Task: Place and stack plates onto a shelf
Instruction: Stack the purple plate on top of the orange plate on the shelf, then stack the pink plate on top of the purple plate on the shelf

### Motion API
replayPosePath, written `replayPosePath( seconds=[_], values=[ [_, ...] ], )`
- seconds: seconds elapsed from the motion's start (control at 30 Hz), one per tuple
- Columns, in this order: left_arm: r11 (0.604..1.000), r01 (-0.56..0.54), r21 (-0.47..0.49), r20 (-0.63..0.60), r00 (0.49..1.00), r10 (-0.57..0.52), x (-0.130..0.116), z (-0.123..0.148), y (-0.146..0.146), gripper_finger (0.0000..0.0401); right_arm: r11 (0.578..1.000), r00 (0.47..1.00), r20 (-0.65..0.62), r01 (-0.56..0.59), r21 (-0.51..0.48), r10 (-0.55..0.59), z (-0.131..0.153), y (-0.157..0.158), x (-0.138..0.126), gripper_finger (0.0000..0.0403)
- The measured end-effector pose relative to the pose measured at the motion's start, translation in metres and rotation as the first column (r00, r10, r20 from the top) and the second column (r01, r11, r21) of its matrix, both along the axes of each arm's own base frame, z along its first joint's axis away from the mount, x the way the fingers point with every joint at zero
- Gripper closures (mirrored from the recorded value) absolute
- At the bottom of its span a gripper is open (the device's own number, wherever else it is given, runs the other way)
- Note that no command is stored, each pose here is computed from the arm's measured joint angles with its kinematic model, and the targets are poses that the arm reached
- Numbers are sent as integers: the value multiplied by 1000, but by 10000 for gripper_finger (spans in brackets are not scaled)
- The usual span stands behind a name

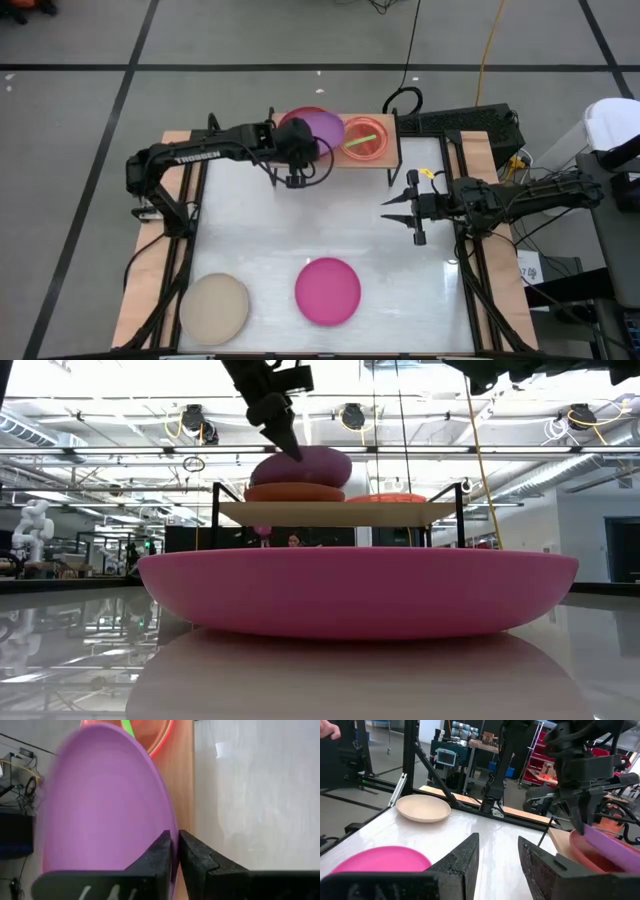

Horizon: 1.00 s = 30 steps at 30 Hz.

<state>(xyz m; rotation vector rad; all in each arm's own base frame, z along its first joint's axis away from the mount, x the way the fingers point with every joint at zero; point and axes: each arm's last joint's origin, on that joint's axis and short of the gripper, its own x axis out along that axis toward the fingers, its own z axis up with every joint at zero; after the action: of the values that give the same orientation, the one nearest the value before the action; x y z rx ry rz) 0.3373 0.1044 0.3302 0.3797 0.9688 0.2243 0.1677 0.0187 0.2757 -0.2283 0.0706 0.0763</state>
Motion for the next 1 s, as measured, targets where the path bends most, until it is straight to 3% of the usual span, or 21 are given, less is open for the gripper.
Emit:
replayPosePath(
  seconds=[0.2,0.37,0.57,0.8,1.0],
  values=[
    [996,-83,44,0,997,83,-1,1,2,318,1000,1000,0,0,9,0,0,0,0,284],
    [995,-87,48,7,996,86,-2,3,2,294,1000,1000,-1,1,23,-1,0,0,0,284],
    [996,-87,34,65,994,85,-19,26,-17,286,1000,1000,-10,2,22,-1,-1,0,0,284],
    [983,-108,-151,105,987,124,-65,57,-56,286,1000,1000,-26,3,27,-2,-2,0,0,284],
    [925,-241,-295,-51,970,236,-104,59,-88,286,997,999,-38,6,74,-4,-3,0,1,284]
  ],
)
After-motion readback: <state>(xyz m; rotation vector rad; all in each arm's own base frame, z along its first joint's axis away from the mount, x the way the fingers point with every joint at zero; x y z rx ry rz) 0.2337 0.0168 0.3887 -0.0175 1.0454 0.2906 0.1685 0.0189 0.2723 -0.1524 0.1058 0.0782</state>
